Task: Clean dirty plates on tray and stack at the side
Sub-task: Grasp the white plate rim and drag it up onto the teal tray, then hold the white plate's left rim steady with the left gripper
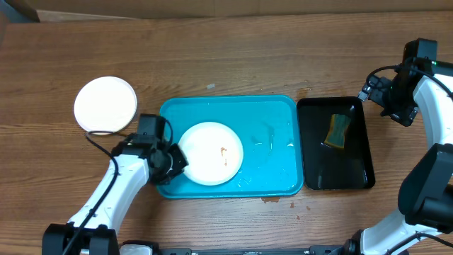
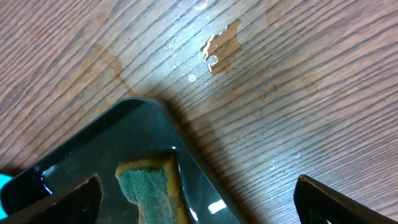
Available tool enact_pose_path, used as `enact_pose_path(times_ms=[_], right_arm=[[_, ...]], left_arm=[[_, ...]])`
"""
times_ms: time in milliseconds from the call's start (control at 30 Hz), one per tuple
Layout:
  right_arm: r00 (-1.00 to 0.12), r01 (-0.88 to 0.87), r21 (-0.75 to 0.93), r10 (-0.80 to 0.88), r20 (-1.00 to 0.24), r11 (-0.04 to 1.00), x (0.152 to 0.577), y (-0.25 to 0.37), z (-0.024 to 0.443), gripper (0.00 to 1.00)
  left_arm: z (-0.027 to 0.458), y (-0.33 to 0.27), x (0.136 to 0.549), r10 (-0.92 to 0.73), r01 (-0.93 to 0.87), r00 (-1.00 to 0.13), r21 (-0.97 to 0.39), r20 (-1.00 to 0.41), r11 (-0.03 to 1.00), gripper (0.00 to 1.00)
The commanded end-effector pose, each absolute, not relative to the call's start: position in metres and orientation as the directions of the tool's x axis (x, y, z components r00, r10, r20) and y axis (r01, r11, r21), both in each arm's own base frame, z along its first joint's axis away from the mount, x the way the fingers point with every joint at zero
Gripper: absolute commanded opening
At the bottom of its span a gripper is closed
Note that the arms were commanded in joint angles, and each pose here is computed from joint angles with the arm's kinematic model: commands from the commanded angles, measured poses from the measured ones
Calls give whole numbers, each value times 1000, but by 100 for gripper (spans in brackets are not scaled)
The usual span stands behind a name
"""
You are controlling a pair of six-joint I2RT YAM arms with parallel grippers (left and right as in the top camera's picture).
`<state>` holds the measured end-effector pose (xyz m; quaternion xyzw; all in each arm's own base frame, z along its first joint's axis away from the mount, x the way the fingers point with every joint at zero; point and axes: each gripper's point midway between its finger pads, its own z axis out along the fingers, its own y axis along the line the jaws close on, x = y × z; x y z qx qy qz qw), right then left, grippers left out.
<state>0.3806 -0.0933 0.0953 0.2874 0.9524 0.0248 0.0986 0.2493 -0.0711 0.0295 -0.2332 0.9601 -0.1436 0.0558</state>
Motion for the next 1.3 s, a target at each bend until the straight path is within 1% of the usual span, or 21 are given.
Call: enact_pose_path(times_ms=[0, 200, 400, 633, 867, 1000, 1067, 1167, 1267], right_arm=[[-807, 538, 122, 551, -213, 834, 386, -93, 110, 100], [-806, 538, 122, 552, -213, 834, 386, -93, 110, 100], [-807, 538, 122, 551, -213, 834, 386, -93, 110, 100], [-807, 538, 122, 551, -213, 834, 386, -93, 110, 100], [-807, 538, 122, 551, -213, 834, 386, -93, 110, 100], [-807, 538, 122, 551, -213, 834, 386, -93, 110, 100], [-807, 538, 122, 551, -213, 834, 386, -93, 110, 100], [-806, 538, 122, 552, -213, 834, 386, -93, 110, 100], [-806, 538, 122, 552, -213, 834, 386, -93, 110, 100]], left_arm=[[36, -94, 258, -407, -353, -910, -361, -83, 863, 4], [47, -122, 279, -347, -243, -919, -424, -189, 873, 4], [54, -135, 292, -351, -212, -902, -451, -250, 867, 4], [47, -145, 290, -365, -236, -897, -429, -248, 872, 4], [41, -162, 292, -326, -190, -907, -432, -265, 882, 5], [39, -162, 292, -326, -191, -908, -431, -263, 882, 17], [40, -163, 293, -323, -187, -908, -431, -266, 883, 20], [45, -162, 294, -309, -179, -913, -418, -266, 890, 21], [57, -161, 302, -281, -152, -913, -391, -297, 908, 23]])
